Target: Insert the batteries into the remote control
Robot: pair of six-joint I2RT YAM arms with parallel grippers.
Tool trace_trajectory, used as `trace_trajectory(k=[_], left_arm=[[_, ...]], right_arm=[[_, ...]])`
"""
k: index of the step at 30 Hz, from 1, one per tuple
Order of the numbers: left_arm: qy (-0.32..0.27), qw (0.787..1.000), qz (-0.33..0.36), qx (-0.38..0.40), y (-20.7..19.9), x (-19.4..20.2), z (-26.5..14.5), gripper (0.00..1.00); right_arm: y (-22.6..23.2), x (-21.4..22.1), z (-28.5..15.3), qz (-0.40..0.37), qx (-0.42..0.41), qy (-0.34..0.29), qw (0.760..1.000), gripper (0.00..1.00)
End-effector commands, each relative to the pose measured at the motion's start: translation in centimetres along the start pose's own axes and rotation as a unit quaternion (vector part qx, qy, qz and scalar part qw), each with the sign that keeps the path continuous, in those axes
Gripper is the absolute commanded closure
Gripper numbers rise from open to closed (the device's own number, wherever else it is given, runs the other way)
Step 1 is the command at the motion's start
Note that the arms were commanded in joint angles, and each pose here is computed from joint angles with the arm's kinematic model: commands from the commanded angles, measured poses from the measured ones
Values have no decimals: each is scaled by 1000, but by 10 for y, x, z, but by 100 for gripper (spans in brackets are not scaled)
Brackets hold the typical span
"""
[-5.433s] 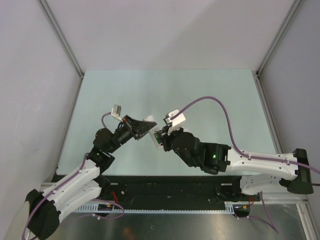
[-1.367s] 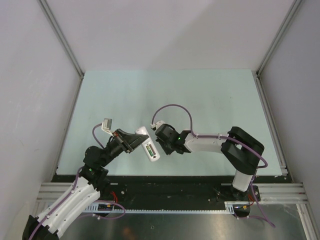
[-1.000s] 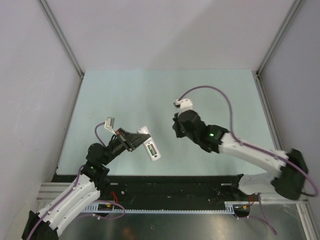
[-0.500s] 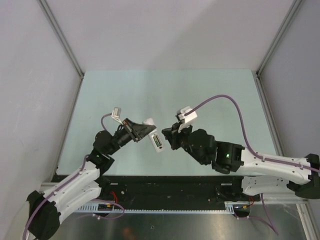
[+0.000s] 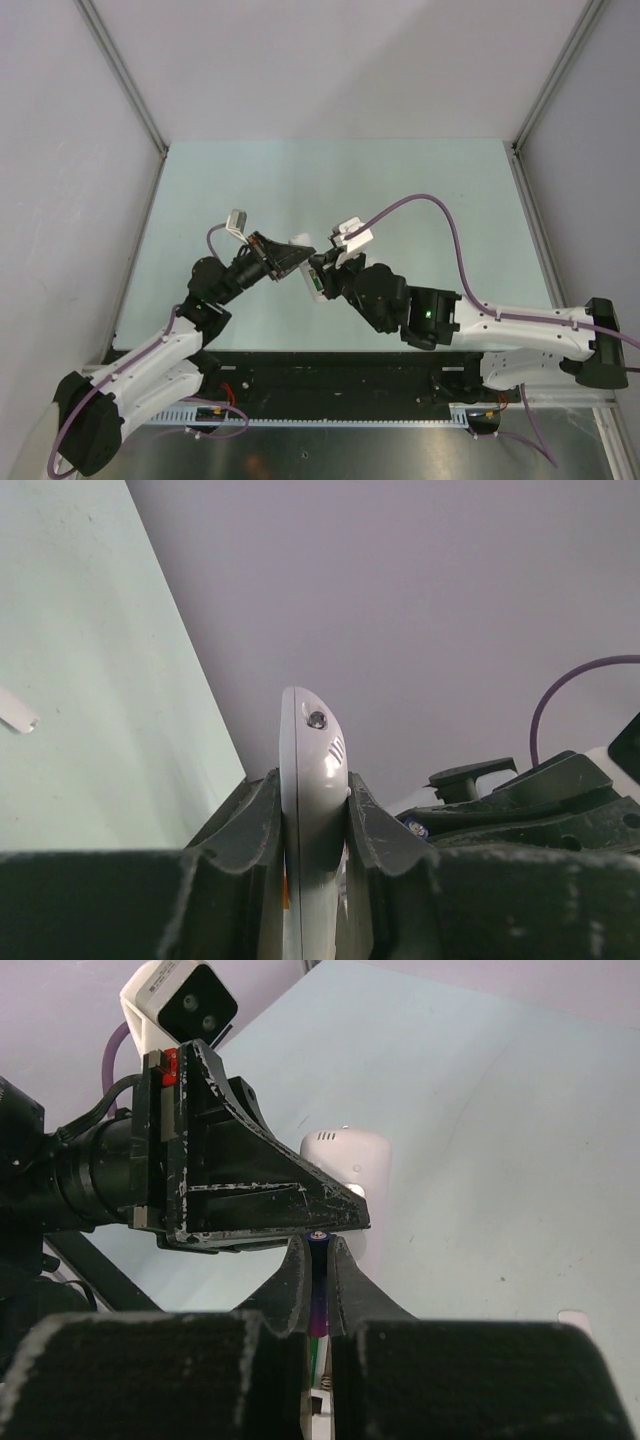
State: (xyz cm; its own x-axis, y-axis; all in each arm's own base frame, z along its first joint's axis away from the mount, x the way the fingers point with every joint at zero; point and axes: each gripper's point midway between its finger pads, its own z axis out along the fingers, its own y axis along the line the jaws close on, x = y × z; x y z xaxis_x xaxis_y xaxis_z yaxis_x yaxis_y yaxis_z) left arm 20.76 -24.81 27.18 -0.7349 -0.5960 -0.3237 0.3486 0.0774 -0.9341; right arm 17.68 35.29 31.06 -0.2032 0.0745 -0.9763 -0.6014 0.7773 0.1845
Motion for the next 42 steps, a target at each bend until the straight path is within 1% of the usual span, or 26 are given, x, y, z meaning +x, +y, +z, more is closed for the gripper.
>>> trace_trajectory(k=[1,15,19,26,42], left_arm=[[-3,998,2,57,-40,-8,2,100],[-14,998,-9,55,-40,-11,2,100],[-18,998,-9,54,-39,-12,2,100],[-18,998,-7,54,-40,-12,2,100],[-22,998,-4,53,-38,-14,2,100]], right_arm=[[2,-14,2,7,12,-27,1000,100],[0,3,2,-21,34,-9,999,100],[2,7,1,-22,27,-1,999,100],[2,26,-1,-37,25,32,998,100],[4,30,-10,-23,23,41,999,100]])
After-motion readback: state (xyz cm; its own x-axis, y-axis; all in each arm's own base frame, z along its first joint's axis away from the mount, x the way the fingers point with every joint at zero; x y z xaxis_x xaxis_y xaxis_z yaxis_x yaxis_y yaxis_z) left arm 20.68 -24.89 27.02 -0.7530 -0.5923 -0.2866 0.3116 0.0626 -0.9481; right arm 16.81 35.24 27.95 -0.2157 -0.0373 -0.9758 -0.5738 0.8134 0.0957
